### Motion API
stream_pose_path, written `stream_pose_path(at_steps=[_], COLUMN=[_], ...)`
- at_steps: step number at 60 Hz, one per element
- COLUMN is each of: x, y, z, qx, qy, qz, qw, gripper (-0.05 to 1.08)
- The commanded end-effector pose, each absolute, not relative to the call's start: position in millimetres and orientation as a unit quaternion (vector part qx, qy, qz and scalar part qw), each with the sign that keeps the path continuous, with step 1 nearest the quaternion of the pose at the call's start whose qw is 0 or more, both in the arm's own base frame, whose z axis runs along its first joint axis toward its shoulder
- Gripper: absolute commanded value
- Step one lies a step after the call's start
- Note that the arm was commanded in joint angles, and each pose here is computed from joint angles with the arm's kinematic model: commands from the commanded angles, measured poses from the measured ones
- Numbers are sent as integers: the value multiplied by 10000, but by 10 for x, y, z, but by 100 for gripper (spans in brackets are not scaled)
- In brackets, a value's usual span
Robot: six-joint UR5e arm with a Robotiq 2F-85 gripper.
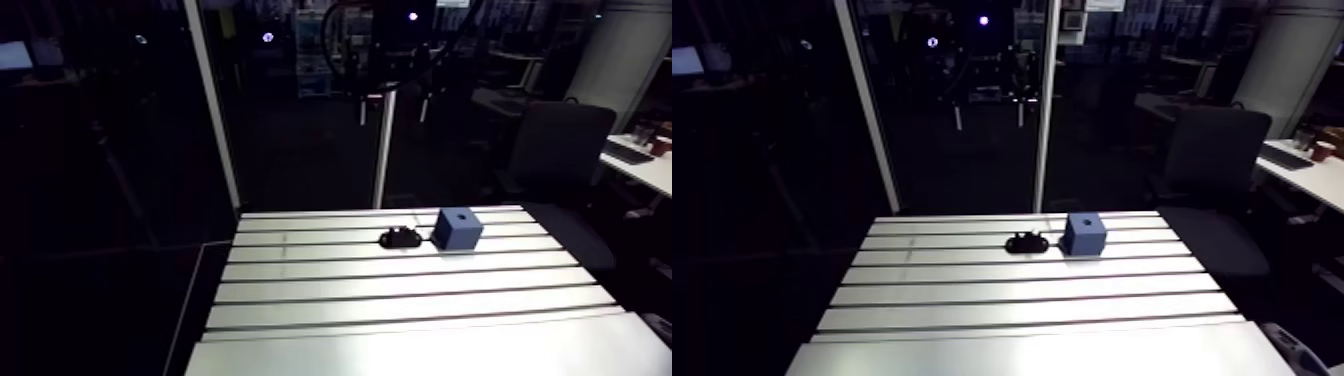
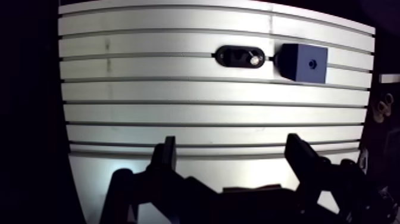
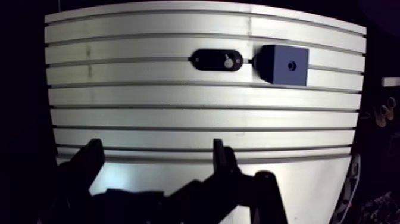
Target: Pick up the M10 bolt and insert it into the hex recess until seated.
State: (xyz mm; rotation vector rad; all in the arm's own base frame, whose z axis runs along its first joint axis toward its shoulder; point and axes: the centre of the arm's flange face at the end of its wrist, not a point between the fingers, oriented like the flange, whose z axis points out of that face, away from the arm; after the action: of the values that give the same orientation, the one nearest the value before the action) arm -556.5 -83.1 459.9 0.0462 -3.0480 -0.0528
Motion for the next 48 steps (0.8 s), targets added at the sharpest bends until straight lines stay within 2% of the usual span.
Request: stream_pose_path(at_steps=[1,17,22,23,24,25,26,27,28,29,30,31,32,33,34,36,40,48], x=[-5592,-5619,-5628,-5628,-5628,-5628,-5628,-5630,-5630,-5637,-5637,-5641,-5641,-5647,-5647,-5667,-5698,-5764], y=[-634,-185,-133,-122,-122,-116,-116,-105,-105,-51,-51,-2,-2,32,32,97,186,222], z=[4340,4012,3940,3890,3890,3857,3857,3816,3816,3743,3743,3686,3686,3650,3650,3602,3515,3355], qx=[163,58,68,72,72,66,66,60,60,9,9,-40,-40,-68,-68,-114,-181,-203], qy=[-9955,-9934,-9926,-9924,-9924,-9922,-9922,-9922,-9922,-9924,-9924,-9922,-9922,-9918,-9918,-9906,-9908,-9919], qz=[-246,-323,-312,-277,-277,-225,-225,-164,-164,-87,-87,8,8,103,103,261,310,282], qw=[899,1097,1175,1194,1194,1221,1221,1238,1238,1231,1231,1245,1245,1275,1275,1337,1305,1224], gripper=[1,1,1,1,1,1,1,1,1,1,1,1,1,1,1,1,1,1])
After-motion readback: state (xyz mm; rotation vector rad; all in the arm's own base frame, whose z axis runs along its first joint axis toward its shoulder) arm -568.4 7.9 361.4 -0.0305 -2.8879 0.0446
